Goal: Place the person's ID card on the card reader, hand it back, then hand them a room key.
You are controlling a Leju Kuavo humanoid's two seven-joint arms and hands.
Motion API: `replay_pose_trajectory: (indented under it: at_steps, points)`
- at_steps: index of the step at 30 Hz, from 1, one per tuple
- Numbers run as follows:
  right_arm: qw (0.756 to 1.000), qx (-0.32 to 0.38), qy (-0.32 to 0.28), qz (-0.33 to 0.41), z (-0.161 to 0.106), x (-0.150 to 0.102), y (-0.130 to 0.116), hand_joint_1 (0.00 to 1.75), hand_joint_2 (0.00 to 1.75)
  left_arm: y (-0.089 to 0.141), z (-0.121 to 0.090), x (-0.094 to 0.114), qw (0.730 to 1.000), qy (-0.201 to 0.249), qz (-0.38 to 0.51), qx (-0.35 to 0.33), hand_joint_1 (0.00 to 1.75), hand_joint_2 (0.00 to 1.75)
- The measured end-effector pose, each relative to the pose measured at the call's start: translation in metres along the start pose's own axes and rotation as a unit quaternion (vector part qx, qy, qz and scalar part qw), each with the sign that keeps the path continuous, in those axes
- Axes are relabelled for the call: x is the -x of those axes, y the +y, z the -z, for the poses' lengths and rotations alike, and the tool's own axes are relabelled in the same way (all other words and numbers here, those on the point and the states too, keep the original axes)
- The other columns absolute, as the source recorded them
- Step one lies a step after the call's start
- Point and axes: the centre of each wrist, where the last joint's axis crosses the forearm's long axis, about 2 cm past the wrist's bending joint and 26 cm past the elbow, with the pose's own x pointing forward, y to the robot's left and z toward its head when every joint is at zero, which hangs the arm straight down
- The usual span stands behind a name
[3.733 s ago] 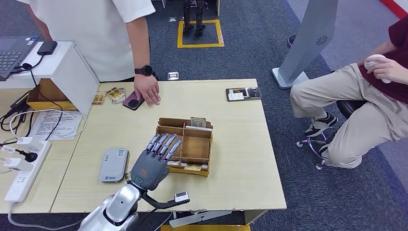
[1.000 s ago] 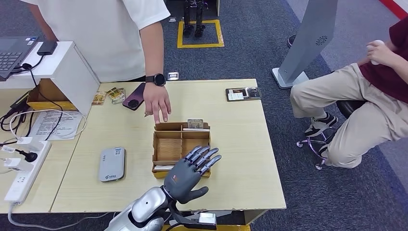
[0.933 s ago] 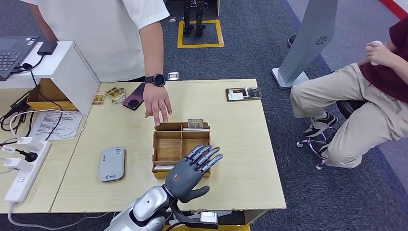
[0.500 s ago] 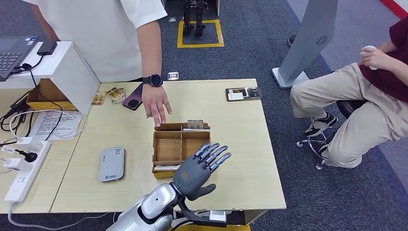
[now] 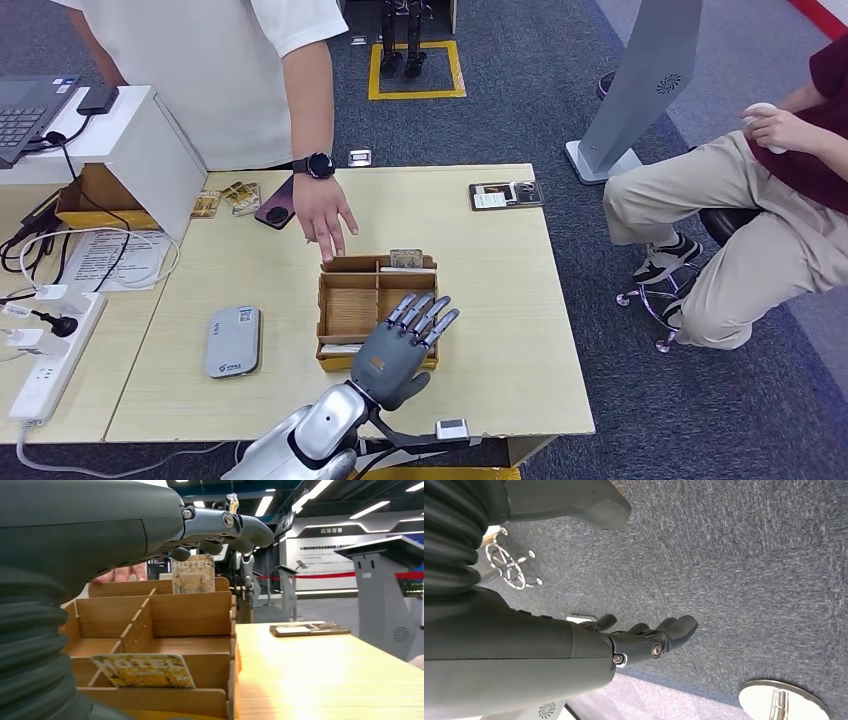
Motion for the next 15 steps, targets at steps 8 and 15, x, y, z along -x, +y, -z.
replay_pose_trajectory:
  at_steps: [8,15]
  points:
    - [1.0,0.0,0.003,0.0,-0.0006,0.0035,0.0002,0.0,1.75,-0.0043,-0.005,0.0046,1.0,0.008,0.019,0.009,0.0,1.75]
    - [1.0,0.0,0.005,0.001,-0.0007,0.004,0.0002,0.0,1.75,-0.0052,-0.006,0.0045,1.0,0.014,0.026,0.009,0.02,1.75]
